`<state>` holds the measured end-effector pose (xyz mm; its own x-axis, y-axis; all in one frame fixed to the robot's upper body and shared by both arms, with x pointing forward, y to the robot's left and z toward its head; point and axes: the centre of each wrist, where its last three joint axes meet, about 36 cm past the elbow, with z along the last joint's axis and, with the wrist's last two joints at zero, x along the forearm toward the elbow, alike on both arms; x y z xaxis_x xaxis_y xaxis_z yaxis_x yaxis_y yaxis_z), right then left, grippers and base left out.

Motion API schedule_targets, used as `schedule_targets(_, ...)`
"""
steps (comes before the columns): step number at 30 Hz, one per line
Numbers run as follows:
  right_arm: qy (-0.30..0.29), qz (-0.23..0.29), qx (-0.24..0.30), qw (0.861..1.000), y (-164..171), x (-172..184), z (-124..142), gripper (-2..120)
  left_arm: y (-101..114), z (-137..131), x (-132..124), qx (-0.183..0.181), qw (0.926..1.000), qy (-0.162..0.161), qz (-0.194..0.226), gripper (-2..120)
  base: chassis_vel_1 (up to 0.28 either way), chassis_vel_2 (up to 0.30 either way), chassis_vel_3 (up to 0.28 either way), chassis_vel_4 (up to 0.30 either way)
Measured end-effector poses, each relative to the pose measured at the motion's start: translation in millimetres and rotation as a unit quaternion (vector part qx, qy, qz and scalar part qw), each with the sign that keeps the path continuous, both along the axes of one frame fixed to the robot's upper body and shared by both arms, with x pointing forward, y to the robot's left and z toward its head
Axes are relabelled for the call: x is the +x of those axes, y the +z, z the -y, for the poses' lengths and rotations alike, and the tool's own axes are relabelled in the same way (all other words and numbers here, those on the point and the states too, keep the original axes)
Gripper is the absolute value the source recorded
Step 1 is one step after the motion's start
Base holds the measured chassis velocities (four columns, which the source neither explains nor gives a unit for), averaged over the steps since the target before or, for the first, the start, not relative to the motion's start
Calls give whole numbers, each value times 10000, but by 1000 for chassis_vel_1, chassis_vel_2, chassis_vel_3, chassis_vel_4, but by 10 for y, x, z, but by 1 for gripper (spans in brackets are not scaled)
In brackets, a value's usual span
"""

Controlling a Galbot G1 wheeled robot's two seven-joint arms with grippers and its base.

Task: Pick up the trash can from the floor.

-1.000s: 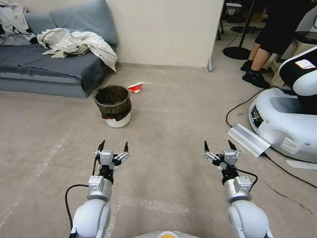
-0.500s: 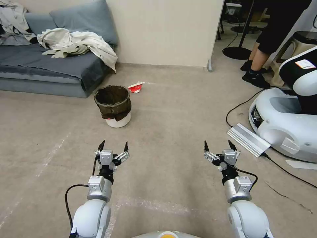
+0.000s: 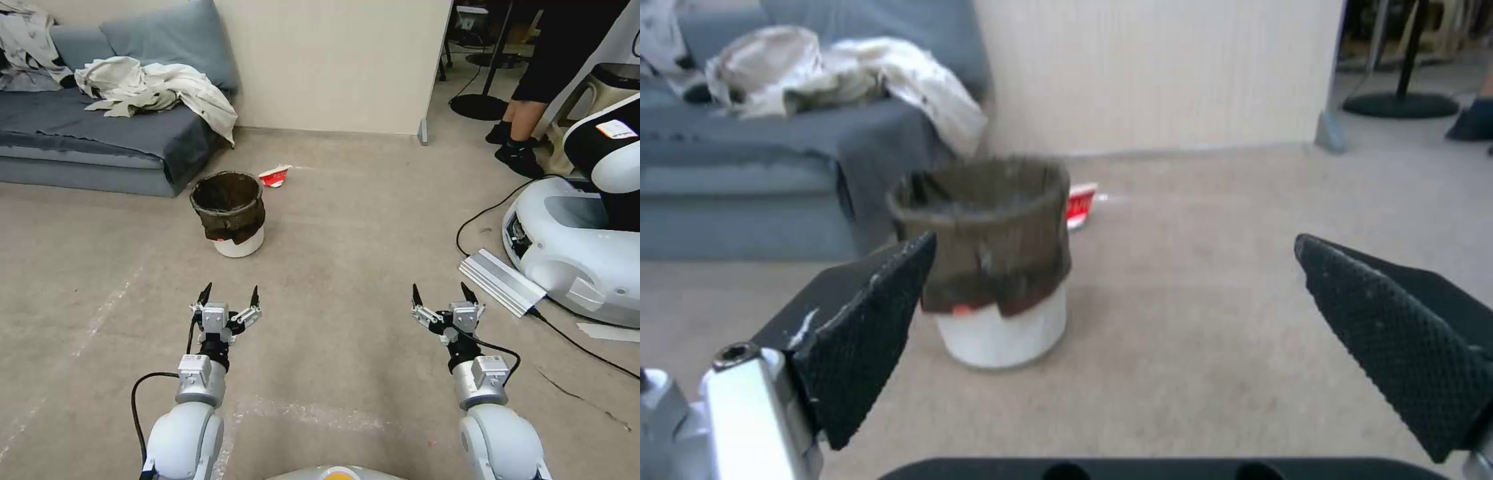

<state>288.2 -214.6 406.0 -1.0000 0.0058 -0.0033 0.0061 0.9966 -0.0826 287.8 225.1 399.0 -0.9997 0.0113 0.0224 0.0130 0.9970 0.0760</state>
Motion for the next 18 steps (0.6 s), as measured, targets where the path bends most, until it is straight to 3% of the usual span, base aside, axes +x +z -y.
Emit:
schedule_targets(3, -109, 372, 29, 9992, 386, -106, -122, 100, 350, 58, -119, 4, 9997, -12, 251, 100, 0, 0, 0, 0)
schedule_targets(4, -109, 372, 29, 9992, 386, -106, -122, 100, 350, 58, -119, 4, 9997, -12, 251, 100, 0, 0, 0, 0)
schedule_targets(8, -90, 444, 110, 9989, 441, -115, -150, 100, 806, 125, -305, -9, 9983, -12, 576, 100, 0, 0, 0, 0)
schedule_targets(10, -91, 433, 106, 9990, 439, -116, -143, 100, 926, 137, -358, -13, 9978, -10, 666, 100, 0, 0, 0, 0)
schedule_targets(13, -88, 361, 77, 9993, 370, -110, -114, 100, 922, 77, -362, 70, 9974, 11, 718, 100, 0, 0, 0, 0)
schedule_targets(18, -54, 254, 55, 9996, 227, -106, -52, 100, 725, -41, -332, 143, 9974, 82, 704, 100, 0, 0, 0, 0)
